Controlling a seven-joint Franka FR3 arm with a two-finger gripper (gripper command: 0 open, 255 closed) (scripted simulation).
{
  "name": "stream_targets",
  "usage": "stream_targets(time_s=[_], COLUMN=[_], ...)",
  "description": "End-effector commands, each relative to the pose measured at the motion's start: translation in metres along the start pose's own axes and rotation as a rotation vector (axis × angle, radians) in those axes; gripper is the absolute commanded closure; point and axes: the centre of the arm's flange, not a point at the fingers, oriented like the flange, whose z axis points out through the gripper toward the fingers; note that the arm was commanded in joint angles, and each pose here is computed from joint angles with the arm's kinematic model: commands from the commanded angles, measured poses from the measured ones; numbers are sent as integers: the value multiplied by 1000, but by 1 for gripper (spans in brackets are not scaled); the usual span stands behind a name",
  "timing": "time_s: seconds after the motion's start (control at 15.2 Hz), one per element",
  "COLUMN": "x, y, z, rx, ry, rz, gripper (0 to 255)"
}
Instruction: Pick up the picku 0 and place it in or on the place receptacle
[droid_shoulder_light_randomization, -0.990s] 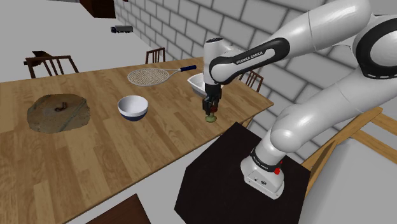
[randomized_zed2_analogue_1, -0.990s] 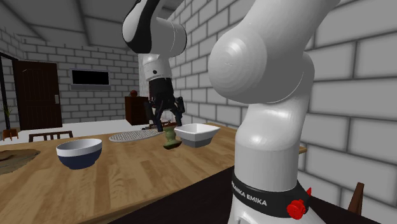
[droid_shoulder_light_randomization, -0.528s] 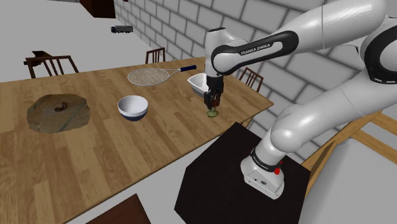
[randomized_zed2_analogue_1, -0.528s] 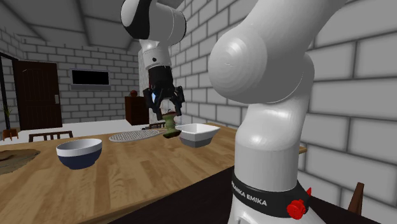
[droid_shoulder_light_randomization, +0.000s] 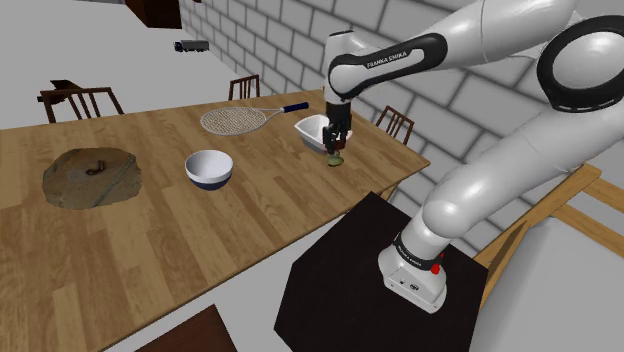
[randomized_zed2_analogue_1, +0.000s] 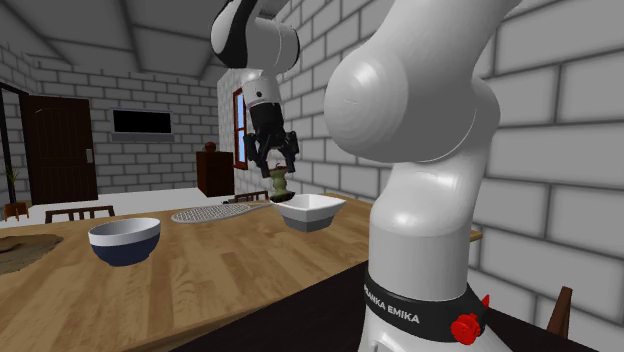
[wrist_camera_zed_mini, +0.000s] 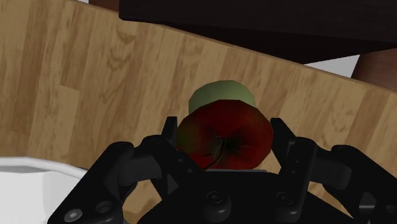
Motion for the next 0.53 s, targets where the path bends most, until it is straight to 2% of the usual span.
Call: stream_targets(time_s=[0.0,0.46], x=[13,61], y=[23,101], z=[-1,-11], rx=[-1,-1], ry=[0,0], rz=[-1,-1], gripper=[255,255])
